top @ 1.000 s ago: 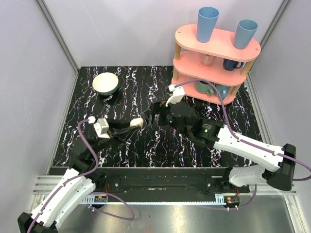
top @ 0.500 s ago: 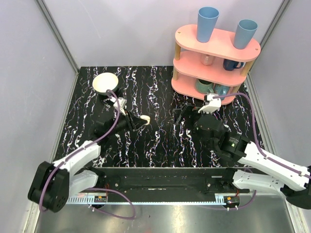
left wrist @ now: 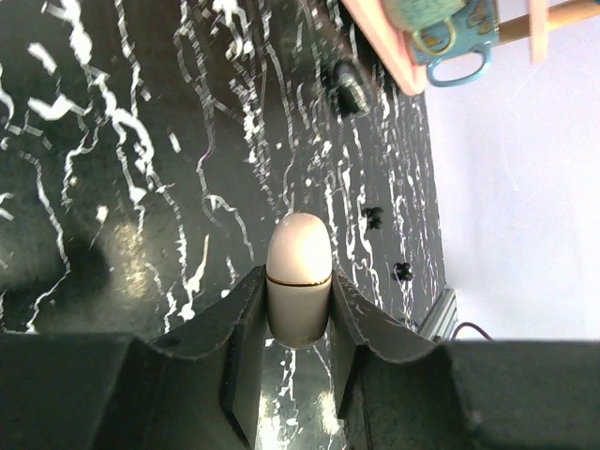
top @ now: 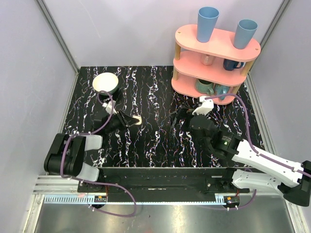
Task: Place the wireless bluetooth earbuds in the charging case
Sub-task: Place the charging case with the earbuds at the center of the board.
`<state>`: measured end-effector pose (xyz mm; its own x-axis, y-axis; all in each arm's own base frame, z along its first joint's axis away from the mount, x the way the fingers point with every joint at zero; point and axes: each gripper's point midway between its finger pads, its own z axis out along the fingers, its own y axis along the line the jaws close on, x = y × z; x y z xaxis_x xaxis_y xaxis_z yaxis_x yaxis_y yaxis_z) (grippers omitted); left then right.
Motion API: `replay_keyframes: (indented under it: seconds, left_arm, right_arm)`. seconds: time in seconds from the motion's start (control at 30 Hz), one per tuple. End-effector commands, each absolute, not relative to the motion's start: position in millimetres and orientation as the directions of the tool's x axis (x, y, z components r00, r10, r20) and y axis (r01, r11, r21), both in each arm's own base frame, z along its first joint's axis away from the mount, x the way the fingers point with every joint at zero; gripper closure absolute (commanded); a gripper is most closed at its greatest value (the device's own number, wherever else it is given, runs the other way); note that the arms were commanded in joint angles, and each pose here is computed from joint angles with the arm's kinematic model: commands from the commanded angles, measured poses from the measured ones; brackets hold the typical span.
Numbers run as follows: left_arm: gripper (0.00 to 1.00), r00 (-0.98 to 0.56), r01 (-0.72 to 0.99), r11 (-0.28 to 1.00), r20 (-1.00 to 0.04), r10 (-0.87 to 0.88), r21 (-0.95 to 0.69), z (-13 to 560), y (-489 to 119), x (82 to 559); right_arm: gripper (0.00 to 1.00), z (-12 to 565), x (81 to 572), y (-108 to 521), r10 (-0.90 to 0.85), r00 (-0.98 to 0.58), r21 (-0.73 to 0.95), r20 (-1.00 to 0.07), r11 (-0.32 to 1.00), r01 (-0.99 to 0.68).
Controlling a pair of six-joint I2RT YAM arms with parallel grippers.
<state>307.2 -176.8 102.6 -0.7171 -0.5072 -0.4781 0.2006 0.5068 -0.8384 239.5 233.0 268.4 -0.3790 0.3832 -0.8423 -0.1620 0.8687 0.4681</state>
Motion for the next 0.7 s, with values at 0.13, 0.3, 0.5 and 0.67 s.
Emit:
replay_keyframes:
  seconds: [0.13,0.3,0.5,0.67]
  left_arm:
    - [0.95,-0.733,0.168,0.472,-0.43,-0.527,-0.866,82,-175,308]
    - [0.81,-0.729,0.088,0.511,-0.405,-0.552,-0.855,57,-162,310]
    - [0.75,-0.741,0.071,0.518,-0.393,-0.545,-0.853,47,-153,310]
    - [0.6,-0.736,0.044,0.557,-0.403,-0.543,-0.83,38,-144,310]
  right_arm:
    - [0.0,274,245,250,0.372,-0.409,0.482,-0.833,0.851,-0.207]
    - [0.0,285,244,250,0.434,-0.39,0.537,-0.813,0.816,-0.212]
    - [0.0,281,243,247,0.445,-0.392,0.546,-0.805,0.814,-0.197]
    - [0.0,280,244,248,0.446,-0.393,0.547,-0.804,0.814,-0.194]
